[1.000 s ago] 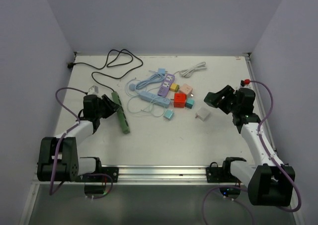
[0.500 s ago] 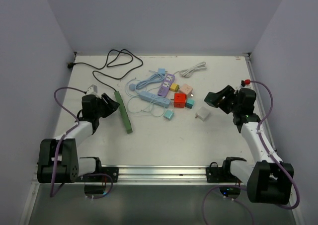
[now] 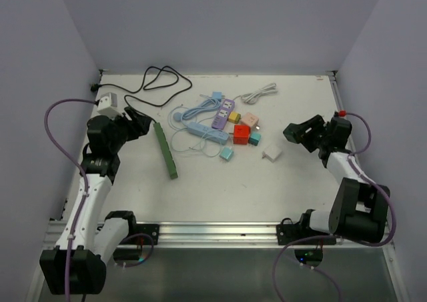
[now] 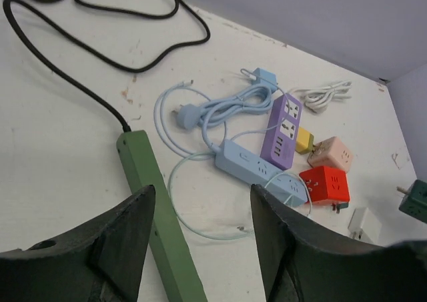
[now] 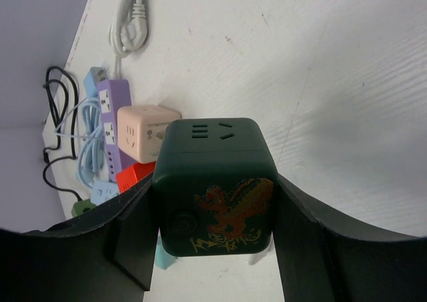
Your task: Pull the plug off the socket
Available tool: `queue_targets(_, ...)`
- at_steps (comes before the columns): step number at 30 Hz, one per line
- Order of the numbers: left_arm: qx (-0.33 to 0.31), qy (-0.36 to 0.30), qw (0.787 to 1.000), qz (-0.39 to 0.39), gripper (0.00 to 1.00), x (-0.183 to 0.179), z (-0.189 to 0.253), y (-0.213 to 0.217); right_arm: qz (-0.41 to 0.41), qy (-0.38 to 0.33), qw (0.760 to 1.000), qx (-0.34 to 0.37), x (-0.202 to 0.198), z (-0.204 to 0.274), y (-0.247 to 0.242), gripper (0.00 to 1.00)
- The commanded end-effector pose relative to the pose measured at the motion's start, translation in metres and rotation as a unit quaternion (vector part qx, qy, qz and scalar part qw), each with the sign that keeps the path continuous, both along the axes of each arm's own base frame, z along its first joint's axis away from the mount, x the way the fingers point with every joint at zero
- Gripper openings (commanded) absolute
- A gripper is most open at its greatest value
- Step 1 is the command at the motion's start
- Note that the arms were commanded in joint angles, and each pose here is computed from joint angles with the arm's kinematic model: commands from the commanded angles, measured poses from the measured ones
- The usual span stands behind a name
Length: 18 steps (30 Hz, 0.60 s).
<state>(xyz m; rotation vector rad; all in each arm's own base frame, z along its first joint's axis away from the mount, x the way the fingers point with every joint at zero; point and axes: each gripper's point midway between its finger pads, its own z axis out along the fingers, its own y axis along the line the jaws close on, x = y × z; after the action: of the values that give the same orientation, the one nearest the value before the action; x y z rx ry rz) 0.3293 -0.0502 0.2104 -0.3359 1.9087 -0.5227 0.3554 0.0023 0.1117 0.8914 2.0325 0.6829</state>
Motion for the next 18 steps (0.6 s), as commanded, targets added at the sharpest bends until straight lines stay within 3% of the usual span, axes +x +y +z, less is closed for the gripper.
queue_targets(1,0.066,-0.022,0.997,-0.019,0.64,-0.015,0.019,0.005,0.009,-0.066,0.997,0.027,0.035,0.028,0.001,0.39)
queue_targets(6,0.136,-0.003,0.99,-0.02,0.66,-0.018,0.002,0.004,0.014,-0.084,0.996,0.026,0.062,0.031,-0.004,0.41)
queue_targets(11,0.118,0.0,0.99,-0.075,0.69,-0.024,-0.006,-0.018,0.038,-0.088,0.995,0.042,0.081,0.028,0.0,0.45)
queue_targets(18,0.118,-0.006,0.99,-0.071,0.7,-0.027,-0.004,-0.018,0.062,-0.053,0.994,0.067,0.096,-0.011,0.012,0.47)
